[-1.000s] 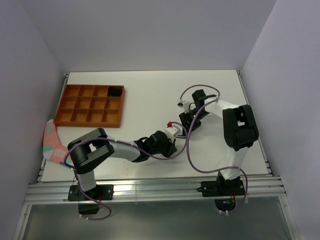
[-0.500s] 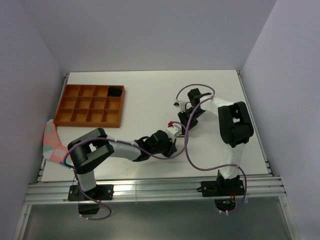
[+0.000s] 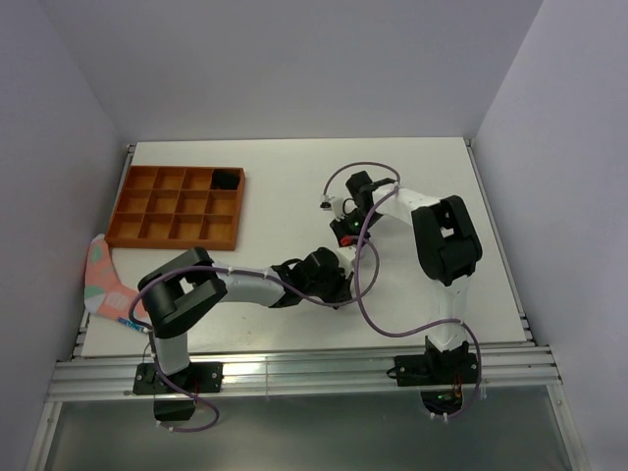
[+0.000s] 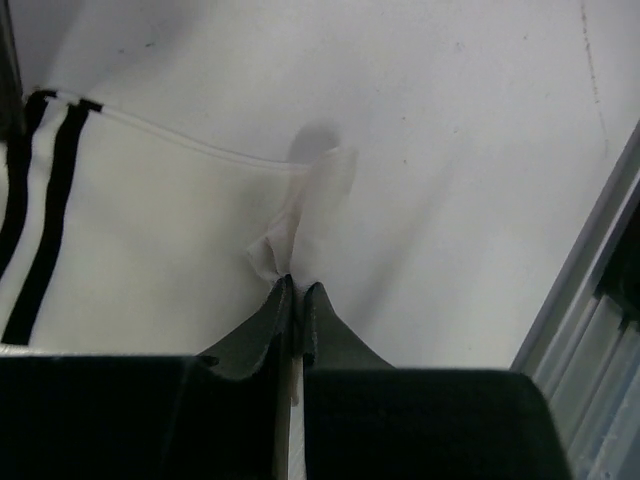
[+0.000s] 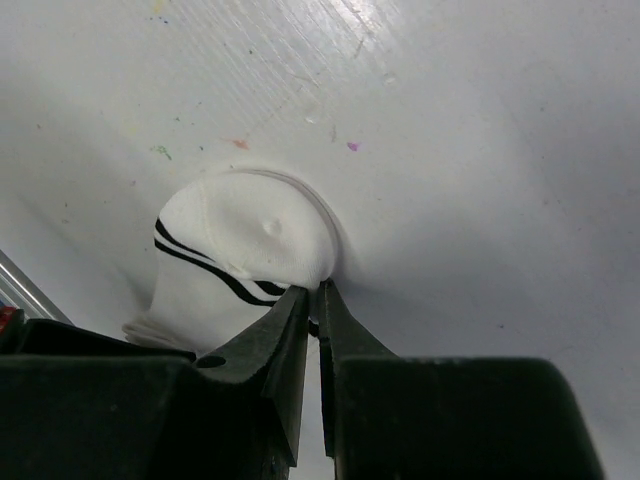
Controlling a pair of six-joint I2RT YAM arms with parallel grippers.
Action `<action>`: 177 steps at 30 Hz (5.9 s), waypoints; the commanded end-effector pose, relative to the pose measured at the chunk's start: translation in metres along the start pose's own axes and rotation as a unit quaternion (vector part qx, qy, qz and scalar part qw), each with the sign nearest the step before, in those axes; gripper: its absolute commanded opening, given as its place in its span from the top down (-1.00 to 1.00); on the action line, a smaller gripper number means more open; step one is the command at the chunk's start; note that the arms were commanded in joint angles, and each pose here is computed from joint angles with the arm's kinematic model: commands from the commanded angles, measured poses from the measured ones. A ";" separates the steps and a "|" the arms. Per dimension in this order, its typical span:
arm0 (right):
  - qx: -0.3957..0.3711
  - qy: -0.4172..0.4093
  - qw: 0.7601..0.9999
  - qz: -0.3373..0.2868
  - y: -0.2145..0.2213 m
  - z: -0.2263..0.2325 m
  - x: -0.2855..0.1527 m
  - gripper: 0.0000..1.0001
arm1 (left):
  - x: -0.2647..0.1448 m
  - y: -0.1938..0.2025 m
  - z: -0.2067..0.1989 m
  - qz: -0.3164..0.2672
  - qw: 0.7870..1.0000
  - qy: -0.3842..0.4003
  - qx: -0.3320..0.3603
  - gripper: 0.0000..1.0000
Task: Roll the socks
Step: Roll the sock at the center of the board.
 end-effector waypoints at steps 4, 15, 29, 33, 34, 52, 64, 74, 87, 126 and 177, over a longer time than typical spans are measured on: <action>-0.030 0.018 0.999 -0.010 -0.008 -0.005 0.004 0.73 | 0.004 0.007 0.004 0.045 0.991 0.100 -0.076 0.99; -0.034 0.023 0.999 -0.015 -0.006 -0.004 0.002 0.67 | 0.015 0.041 0.011 0.112 0.947 0.199 -0.228 0.99; -0.023 0.079 0.994 -0.069 -0.016 -0.006 -0.019 0.04 | 0.014 0.079 0.023 0.182 0.896 0.162 -0.371 0.99; -0.015 0.096 0.990 -0.100 -0.018 -0.010 -0.036 -0.03 | 0.010 0.078 0.030 0.189 0.893 0.147 -0.381 0.99; -0.011 0.097 0.990 -0.106 -0.017 -0.011 -0.040 -0.03 | 0.009 0.078 0.032 0.189 0.893 0.144 -0.382 0.99; -0.170 0.112 0.961 -0.185 0.055 0.013 -0.119 0.04 | 0.003 0.047 0.064 0.271 0.866 0.095 -0.409 0.99; -0.395 0.106 0.901 -0.147 0.099 0.068 -0.057 0.00 | 0.010 0.037 0.073 0.307 0.855 0.080 -0.411 0.99; -0.459 0.100 0.871 -0.142 0.109 0.091 -0.037 -0.03 | 0.010 0.040 0.075 0.316 0.849 0.078 -0.417 0.99; -0.525 0.131 0.833 -0.120 0.110 0.107 -0.004 -0.02 | 0.011 0.041 0.079 0.321 0.847 0.077 -0.417 0.99; -0.487 0.088 0.865 -0.086 0.107 0.099 0.019 0.84 | -0.005 0.012 0.081 0.186 0.861 0.085 -0.466 0.45; -0.153 -0.263 0.944 0.129 0.068 0.035 -0.008 0.87 | -0.027 0.008 0.073 -0.019 0.902 -0.116 -0.416 0.92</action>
Point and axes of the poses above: each gripper's point midway between its finger pads, its own x axis out along the fingers, its own z axis along the line the jaws close on, y = z × x, the point moved 6 cm from there along -x, back along the fingers, and after that the axes turned 4 degrees about x, right-handed, at the moved point
